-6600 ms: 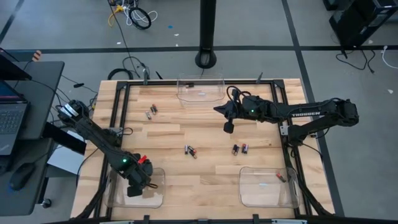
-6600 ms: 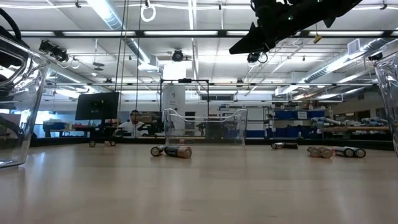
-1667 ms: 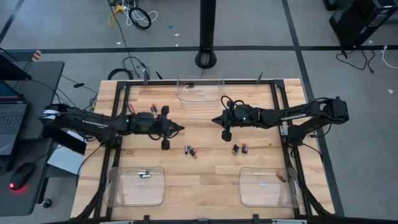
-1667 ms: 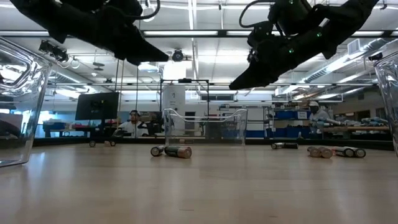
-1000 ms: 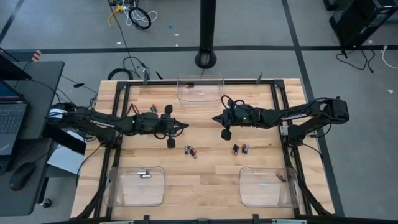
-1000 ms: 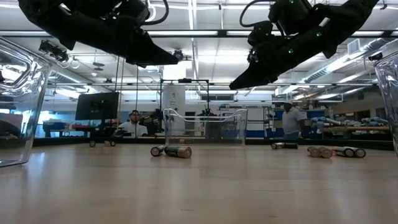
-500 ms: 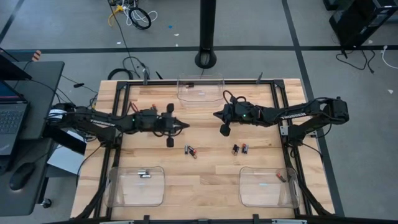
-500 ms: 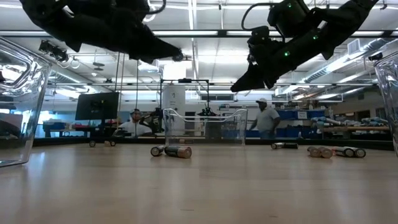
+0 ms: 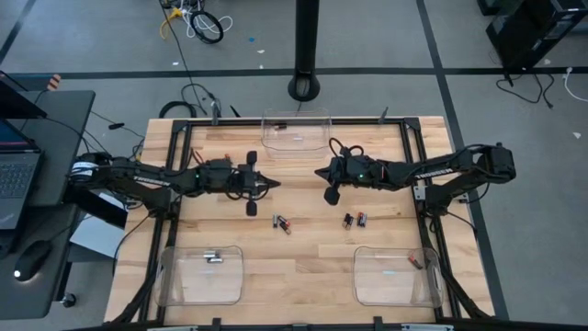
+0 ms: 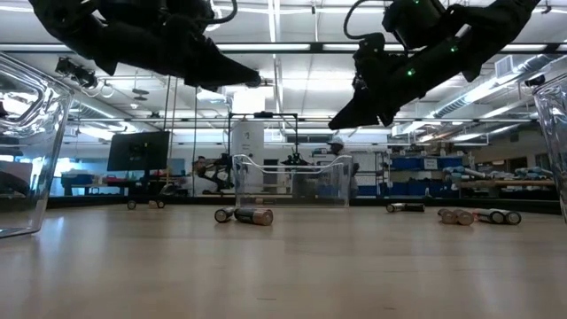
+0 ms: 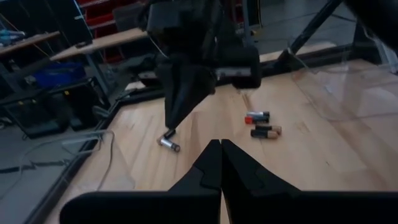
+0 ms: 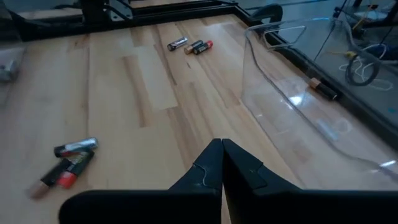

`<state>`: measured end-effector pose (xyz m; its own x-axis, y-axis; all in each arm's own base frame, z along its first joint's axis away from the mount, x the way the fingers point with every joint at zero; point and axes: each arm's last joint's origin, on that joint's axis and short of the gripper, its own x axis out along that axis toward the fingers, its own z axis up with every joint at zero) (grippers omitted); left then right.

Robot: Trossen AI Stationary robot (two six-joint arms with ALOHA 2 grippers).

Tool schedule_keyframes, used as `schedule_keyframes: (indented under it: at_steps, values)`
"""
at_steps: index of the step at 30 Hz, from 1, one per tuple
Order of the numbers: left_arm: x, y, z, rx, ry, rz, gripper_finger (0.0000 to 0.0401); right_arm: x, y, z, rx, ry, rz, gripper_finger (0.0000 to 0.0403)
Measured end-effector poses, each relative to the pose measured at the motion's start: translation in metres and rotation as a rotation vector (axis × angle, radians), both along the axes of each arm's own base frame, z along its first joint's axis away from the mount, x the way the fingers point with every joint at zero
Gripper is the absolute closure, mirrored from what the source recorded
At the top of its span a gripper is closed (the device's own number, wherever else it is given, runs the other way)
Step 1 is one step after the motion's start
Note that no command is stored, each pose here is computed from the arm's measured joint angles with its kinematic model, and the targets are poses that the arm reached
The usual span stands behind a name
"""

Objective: Sort batteries
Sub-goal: Put the red battery into the bottom right transparent bin

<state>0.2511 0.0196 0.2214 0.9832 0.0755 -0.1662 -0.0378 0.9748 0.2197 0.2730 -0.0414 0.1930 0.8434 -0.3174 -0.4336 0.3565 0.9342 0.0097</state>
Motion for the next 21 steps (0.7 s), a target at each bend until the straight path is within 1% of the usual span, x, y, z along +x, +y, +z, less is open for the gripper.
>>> schedule_keyframes:
  at_steps: [4,10,13,18,21]
  values:
    - [-0.001,0.0,-0.003,-0.004,0.032,0.0,0.0395,0.002,0.013,0.0,0.053,-0.02,0.017,0.039]
    - [-0.001,0.0,-0.004,0.013,0.047,0.0,0.0395,0.004,0.029,0.002,0.059,-0.018,0.05,0.0389]
    - [-0.001,0.0,-0.004,0.027,0.043,-0.002,0.0395,0.009,0.033,0.01,0.068,-0.027,0.056,0.0389]
    - [-0.001,0.0,-0.003,0.029,0.035,0.005,0.0395,0.014,0.033,0.021,0.048,-0.046,0.068,0.0387]
    - [-0.006,-0.001,-0.01,0.03,-0.017,-0.014,0.0395,0.014,0.033,0.022,0.046,-0.046,0.069,0.0387]
